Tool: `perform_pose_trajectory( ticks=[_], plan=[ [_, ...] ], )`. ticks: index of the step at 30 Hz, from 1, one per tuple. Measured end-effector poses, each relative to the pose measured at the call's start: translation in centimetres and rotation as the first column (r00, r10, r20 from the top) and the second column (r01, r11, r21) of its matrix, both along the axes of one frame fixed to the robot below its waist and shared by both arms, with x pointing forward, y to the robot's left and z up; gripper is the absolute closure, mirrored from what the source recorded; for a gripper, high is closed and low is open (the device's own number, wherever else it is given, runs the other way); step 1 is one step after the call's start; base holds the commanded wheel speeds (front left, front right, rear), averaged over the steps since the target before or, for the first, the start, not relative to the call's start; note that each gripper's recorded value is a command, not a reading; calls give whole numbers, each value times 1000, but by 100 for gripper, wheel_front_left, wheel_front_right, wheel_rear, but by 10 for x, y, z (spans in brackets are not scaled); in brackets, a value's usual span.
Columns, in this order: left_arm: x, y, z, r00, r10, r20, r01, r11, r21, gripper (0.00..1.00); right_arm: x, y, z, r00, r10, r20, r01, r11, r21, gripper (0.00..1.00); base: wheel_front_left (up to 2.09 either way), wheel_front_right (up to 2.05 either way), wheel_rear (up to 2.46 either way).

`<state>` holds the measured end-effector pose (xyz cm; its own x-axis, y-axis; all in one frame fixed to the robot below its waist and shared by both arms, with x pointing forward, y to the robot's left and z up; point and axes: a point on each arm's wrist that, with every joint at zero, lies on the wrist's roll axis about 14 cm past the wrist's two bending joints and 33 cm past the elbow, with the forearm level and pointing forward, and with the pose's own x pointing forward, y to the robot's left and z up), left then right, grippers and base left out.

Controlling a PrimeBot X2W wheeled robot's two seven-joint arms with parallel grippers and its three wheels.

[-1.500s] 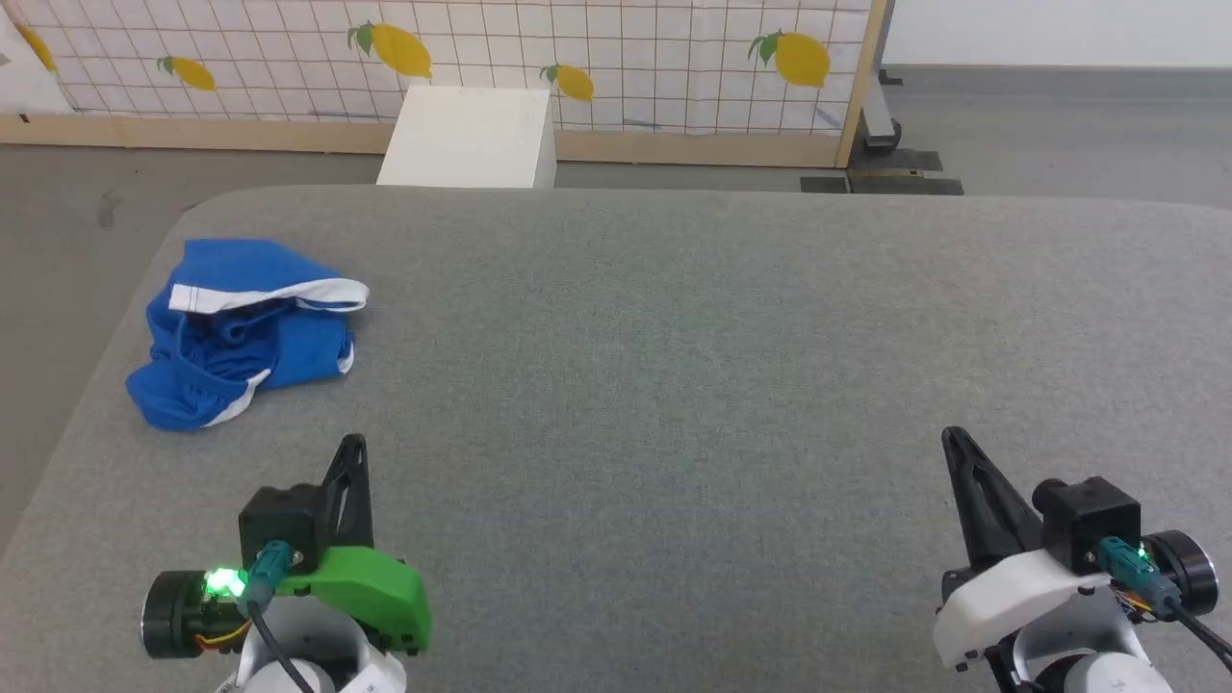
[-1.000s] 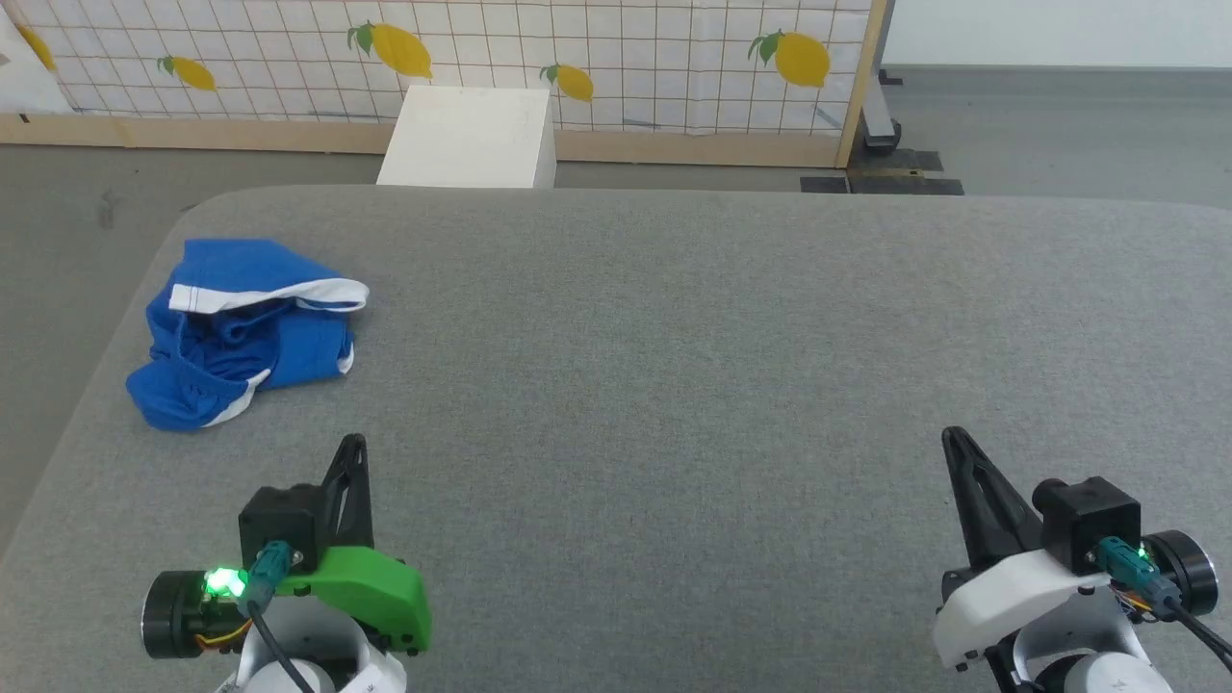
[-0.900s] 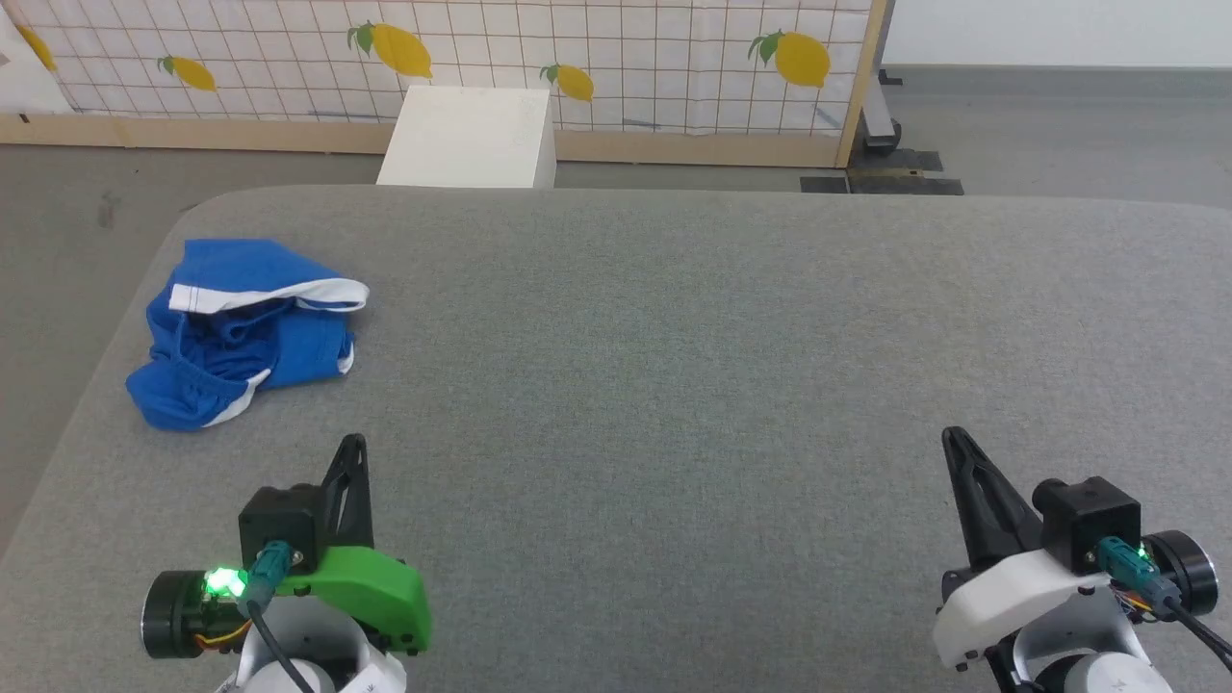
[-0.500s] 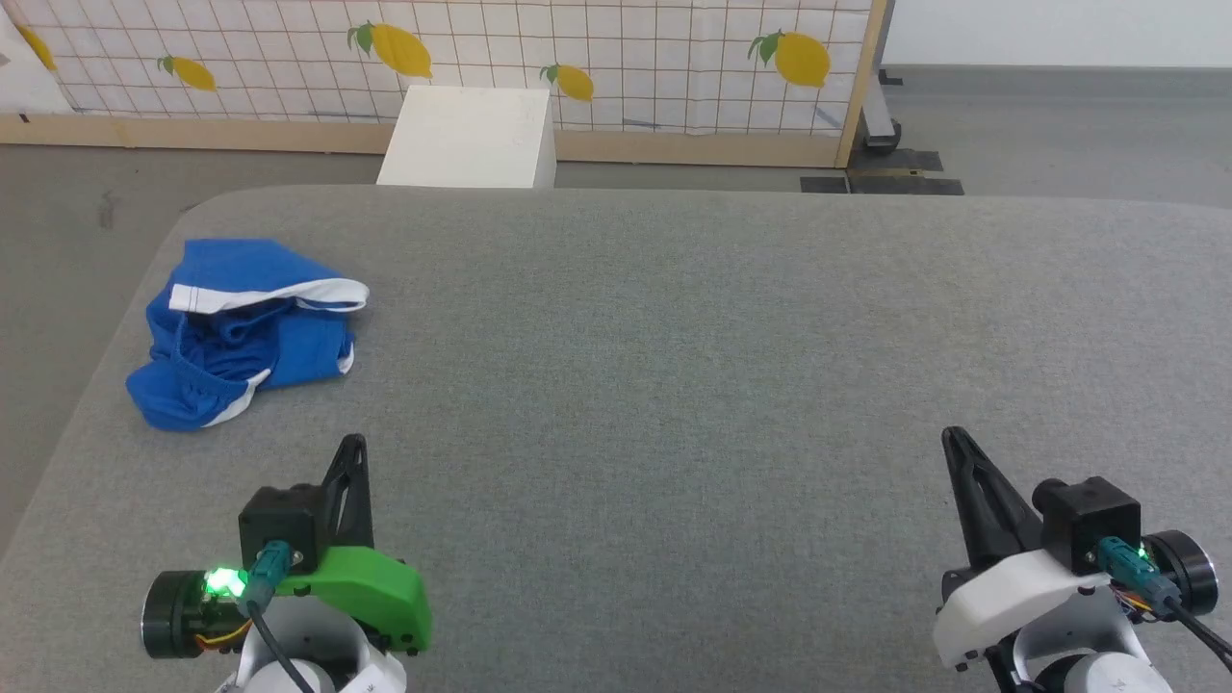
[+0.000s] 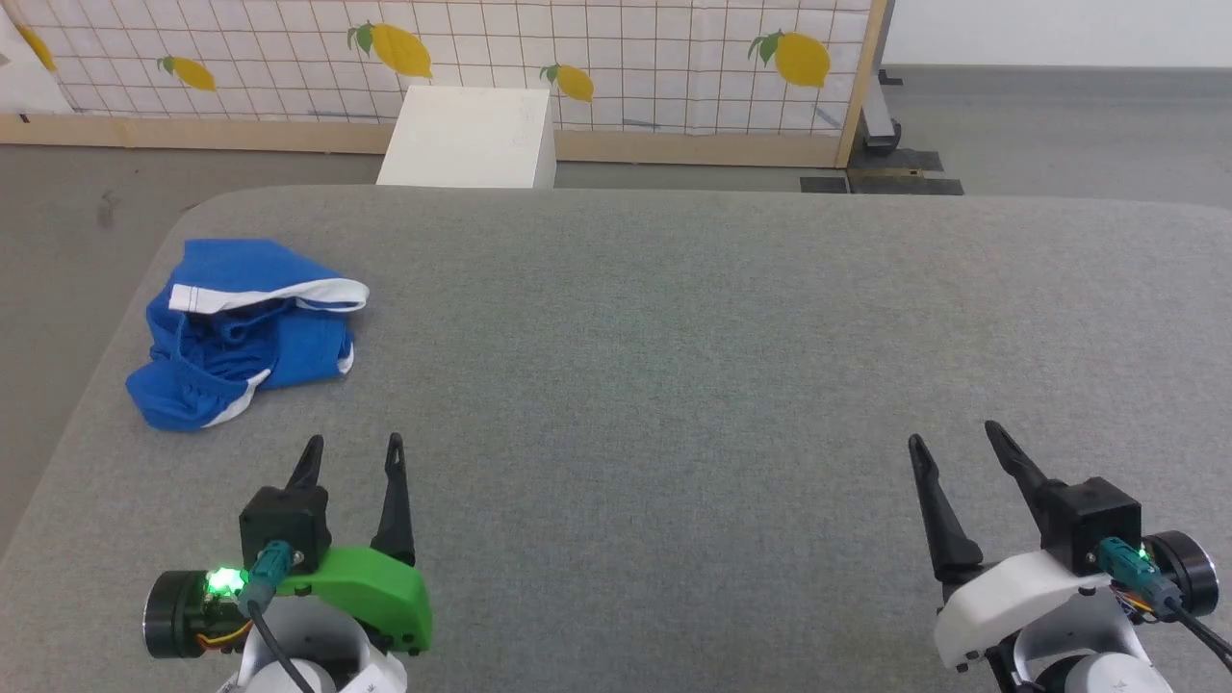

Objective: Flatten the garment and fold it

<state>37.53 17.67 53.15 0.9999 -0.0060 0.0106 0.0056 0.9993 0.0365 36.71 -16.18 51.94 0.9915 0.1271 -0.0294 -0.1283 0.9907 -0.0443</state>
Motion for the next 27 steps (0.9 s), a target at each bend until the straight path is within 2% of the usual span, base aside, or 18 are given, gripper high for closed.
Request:
perform_pose_trajectory(
  ticks=[27],
  plan=[
    [0, -2, 0, 1000, -8, -1, 8, 1000, -7, 0, 0, -1, 3, 1000, -4, 14, 3, 1000, 15, 0, 0, 0, 0]
  ],
)
